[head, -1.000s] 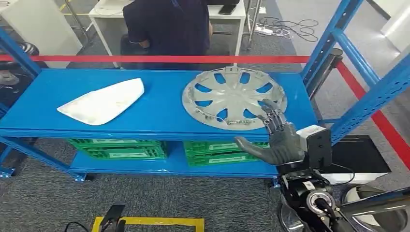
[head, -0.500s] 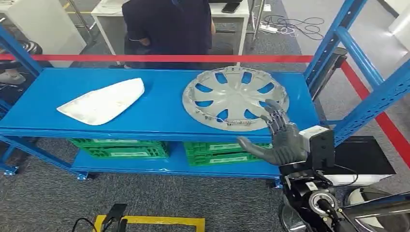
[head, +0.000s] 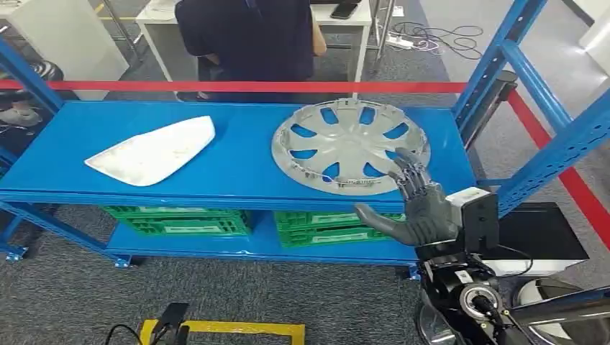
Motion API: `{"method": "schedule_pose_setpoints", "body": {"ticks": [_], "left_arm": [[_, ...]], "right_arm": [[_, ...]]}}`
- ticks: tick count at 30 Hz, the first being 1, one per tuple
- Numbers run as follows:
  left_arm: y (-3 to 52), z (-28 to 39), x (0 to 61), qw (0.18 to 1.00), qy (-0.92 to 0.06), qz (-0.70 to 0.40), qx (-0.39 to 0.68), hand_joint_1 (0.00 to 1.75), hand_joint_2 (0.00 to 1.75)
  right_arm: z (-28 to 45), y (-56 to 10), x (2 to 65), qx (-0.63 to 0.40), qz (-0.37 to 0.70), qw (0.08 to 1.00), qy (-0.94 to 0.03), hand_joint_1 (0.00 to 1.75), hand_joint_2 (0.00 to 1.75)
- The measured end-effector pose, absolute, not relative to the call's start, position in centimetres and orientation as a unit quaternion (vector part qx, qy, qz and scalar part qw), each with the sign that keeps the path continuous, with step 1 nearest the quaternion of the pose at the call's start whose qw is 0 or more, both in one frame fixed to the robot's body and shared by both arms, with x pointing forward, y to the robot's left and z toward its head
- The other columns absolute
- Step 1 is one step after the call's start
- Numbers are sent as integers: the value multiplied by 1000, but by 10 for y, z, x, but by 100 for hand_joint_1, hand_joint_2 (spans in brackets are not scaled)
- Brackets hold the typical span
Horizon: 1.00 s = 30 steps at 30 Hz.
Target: Take the parts from the cabinet and place them on the table.
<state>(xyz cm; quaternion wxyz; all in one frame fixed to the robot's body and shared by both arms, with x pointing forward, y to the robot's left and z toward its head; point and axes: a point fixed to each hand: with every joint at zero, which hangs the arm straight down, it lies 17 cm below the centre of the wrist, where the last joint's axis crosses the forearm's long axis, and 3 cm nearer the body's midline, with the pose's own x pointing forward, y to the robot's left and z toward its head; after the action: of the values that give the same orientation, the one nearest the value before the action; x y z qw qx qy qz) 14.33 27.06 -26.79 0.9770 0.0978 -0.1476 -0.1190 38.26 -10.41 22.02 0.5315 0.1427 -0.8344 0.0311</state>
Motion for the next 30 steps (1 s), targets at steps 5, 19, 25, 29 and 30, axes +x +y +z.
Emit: {"method": "schedule_pose_setpoints", "body": {"ticks": [5, 19, 25, 29, 30], "left_arm": [[270, -268, 143, 977, -147, -120, 97, 0, 0], [262, -265, 156, 974, -150, -145, 84, 0, 0], [260, -263, 161, 972, -155, -154, 85, 0, 0], [260, -263, 162, 972, -153, -156, 84, 0, 0], [260, -263, 162, 972, -152, -158, 84, 0, 0]], "right_arm": [[215, -107, 391, 79, 74, 539, -835, 0, 175], [217, -112, 453, -3, 229, 547, -805, 0, 175], [220, -117, 474, -14, 244, 547, -801, 0, 175], [225, -117, 488, 9, 241, 549, -800, 0, 175], [225, -117, 492, 13, 242, 550, -799, 0, 175]]}}
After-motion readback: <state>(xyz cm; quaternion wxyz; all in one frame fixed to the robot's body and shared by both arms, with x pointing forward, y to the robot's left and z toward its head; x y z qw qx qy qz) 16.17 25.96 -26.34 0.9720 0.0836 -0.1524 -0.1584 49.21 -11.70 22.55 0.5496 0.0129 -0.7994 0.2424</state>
